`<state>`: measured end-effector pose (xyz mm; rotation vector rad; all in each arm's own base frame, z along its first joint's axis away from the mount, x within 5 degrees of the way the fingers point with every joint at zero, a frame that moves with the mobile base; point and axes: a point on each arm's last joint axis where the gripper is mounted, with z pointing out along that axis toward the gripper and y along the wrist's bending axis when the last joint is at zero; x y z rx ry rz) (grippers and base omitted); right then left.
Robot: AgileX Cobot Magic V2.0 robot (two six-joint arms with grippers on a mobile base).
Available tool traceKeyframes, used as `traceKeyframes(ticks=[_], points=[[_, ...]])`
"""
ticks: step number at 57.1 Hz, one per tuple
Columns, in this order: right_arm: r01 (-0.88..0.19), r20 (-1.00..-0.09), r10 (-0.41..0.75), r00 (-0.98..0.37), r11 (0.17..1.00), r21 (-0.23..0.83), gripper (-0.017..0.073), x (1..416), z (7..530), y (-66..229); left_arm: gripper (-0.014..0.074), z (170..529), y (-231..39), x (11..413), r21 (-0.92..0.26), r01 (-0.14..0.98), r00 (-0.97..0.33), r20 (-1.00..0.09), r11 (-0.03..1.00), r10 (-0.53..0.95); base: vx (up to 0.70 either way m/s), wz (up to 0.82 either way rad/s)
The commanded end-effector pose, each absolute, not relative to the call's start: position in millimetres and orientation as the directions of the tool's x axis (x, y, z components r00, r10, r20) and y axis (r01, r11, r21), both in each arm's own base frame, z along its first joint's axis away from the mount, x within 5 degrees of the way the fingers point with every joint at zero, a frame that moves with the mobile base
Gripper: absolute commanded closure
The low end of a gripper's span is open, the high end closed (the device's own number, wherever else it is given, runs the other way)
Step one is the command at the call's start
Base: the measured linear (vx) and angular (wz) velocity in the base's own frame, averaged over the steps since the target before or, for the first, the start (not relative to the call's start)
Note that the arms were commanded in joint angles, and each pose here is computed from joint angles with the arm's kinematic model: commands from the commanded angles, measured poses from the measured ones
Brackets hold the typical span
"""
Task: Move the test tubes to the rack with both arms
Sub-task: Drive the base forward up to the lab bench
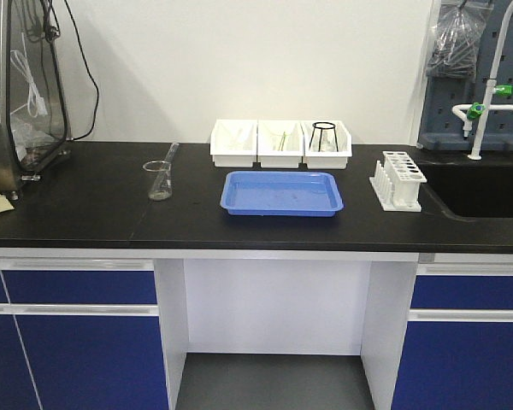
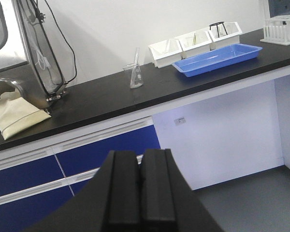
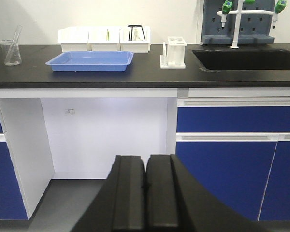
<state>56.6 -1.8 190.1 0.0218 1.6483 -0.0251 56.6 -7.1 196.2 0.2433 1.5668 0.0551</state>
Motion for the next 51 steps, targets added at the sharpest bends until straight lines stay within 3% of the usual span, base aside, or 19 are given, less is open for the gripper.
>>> traceKeyframes(ticks=[1,23,51], points=[[0.036,-1.000,-0.011,0.001,0.999,-0.011,0.0567,56.8,194.4,-2.1,0.0608,195.8,-6.1,56.2,0.177,0.096,0.076,-0.982,0.980,0.170,0.06,0.03],[0.036,-1.000,-0.011,0.001,0.999,-0.011,0.0567,56.8,194.4,-2.1,0.0608,195.8,-6.1,56.2,0.177,0.096,0.076,-0.982,0.980,0.170,0.15,0.05],[0.036,-1.000,-0.011,0.001,0.999,-0.011,0.0567,56.8,194.4,-2.1,0.0608,195.8,-6.1,56.2,0.177,0.096,0.076,-0.982,0.980,0.170,0.34,0.00]])
